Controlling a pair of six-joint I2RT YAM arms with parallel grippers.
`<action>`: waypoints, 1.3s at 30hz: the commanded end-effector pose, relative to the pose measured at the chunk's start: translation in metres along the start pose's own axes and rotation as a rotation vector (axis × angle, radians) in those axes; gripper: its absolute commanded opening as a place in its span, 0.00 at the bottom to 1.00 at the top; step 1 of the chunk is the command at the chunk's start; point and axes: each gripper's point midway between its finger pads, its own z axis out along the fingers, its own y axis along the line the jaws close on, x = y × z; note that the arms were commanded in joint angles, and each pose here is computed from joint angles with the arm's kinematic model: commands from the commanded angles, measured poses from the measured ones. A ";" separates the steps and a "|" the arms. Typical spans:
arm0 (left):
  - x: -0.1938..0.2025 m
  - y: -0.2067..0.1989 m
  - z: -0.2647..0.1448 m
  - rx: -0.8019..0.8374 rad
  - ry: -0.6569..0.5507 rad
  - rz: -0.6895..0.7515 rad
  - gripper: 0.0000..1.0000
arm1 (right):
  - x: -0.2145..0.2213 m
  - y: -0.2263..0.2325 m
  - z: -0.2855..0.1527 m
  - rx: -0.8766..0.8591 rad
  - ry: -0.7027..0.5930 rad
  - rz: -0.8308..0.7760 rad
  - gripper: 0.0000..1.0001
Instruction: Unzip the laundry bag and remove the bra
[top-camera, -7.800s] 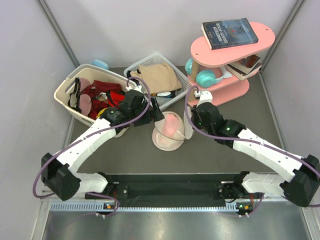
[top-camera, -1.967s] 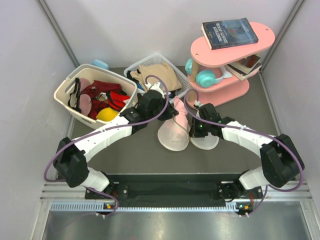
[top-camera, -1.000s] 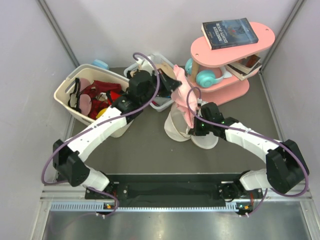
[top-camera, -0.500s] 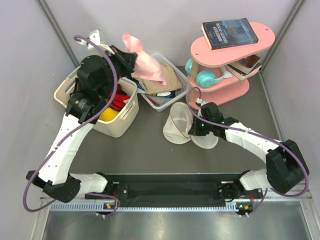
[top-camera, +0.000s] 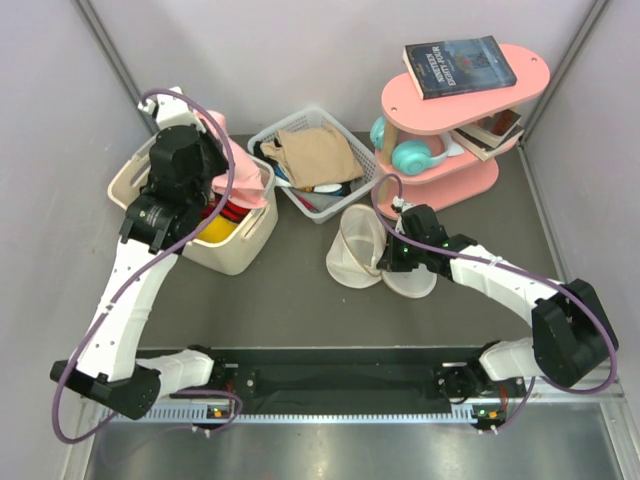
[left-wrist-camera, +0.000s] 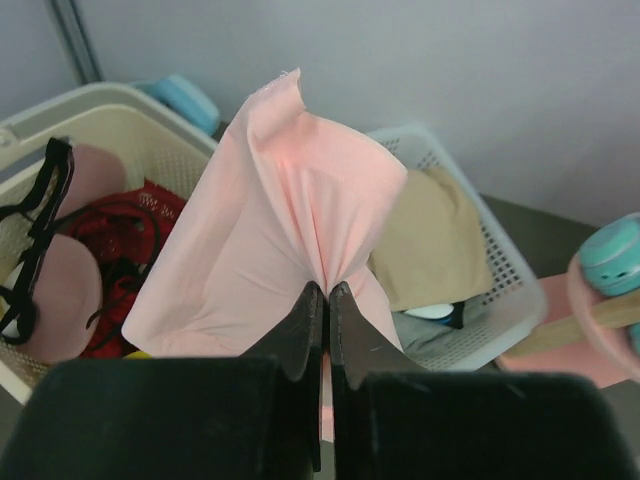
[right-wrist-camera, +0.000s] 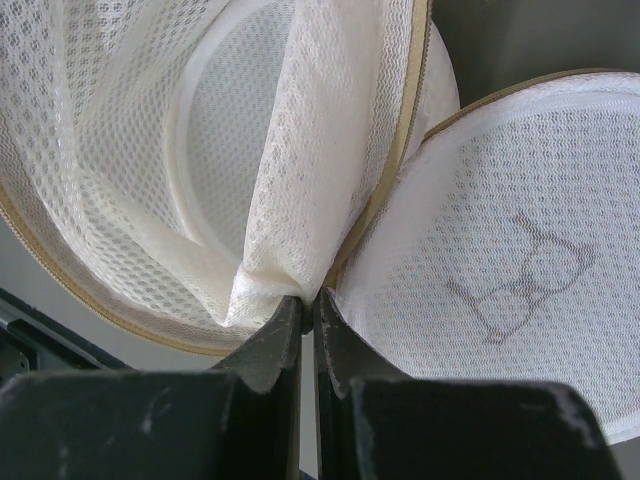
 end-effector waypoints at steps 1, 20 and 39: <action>0.006 0.014 0.006 -0.011 -0.009 0.015 0.00 | -0.015 0.007 -0.003 -0.027 -0.046 -0.002 0.00; 0.084 0.053 0.079 0.003 0.123 0.034 0.00 | -0.014 0.006 -0.002 -0.021 -0.035 -0.004 0.00; 0.174 0.073 0.126 -0.065 0.325 0.026 0.00 | -0.023 0.005 -0.003 0.004 -0.041 -0.018 0.00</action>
